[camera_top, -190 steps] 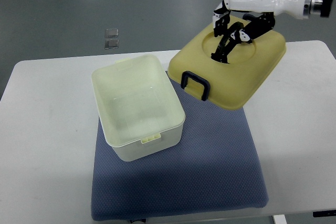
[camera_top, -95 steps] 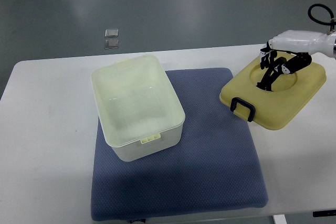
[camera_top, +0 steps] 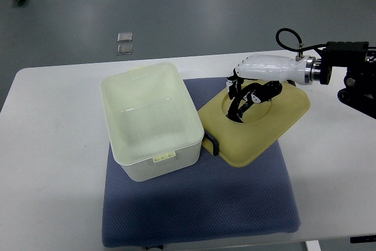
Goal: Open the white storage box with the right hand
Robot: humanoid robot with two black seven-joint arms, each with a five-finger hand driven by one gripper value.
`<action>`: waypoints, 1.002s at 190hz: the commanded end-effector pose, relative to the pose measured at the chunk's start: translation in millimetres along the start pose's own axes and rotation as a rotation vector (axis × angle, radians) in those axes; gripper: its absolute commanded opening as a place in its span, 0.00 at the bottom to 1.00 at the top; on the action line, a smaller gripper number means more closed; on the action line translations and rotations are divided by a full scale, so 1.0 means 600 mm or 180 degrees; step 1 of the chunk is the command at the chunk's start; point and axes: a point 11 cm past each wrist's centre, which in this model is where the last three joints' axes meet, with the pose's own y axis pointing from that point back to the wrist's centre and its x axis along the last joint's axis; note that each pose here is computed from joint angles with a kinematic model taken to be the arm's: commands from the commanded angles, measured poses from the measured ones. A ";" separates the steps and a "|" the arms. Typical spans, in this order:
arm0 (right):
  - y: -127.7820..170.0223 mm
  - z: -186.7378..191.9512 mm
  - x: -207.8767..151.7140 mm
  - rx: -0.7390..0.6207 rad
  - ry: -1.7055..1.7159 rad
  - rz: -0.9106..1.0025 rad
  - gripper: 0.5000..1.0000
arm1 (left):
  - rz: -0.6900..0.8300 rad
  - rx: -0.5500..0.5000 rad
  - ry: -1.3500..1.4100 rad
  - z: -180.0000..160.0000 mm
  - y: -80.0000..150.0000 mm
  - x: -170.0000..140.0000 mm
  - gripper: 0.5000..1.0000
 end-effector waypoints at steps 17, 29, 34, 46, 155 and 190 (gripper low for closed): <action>-0.033 -0.040 -0.003 0.0207 -0.0017 0.0017 0.00 | 0.0000 0.0000 0.0001 0.000 0.000 0.000 1.00; -0.036 -0.043 -0.005 0.0216 -0.0030 0.0019 0.00 | -0.0001 -0.0001 0.0006 0.000 0.000 0.000 1.00; -0.037 -0.044 -0.008 0.0219 -0.0039 0.0015 0.00 | -0.0001 -0.0001 0.0006 0.000 0.000 0.000 1.00; -0.040 -0.046 -0.013 0.0235 -0.0057 0.0012 0.00 | -0.0001 -0.0001 0.0006 0.000 0.000 0.000 1.00; -0.026 -0.014 -0.081 0.0040 -0.0289 -0.0084 0.85 | 0.0001 0.0002 -0.0008 0.000 0.000 0.000 1.00; -0.007 0.000 -0.093 -0.0046 -0.0372 -0.0289 0.86 | 0.0007 0.0003 -0.0012 -0.001 0.000 0.000 1.00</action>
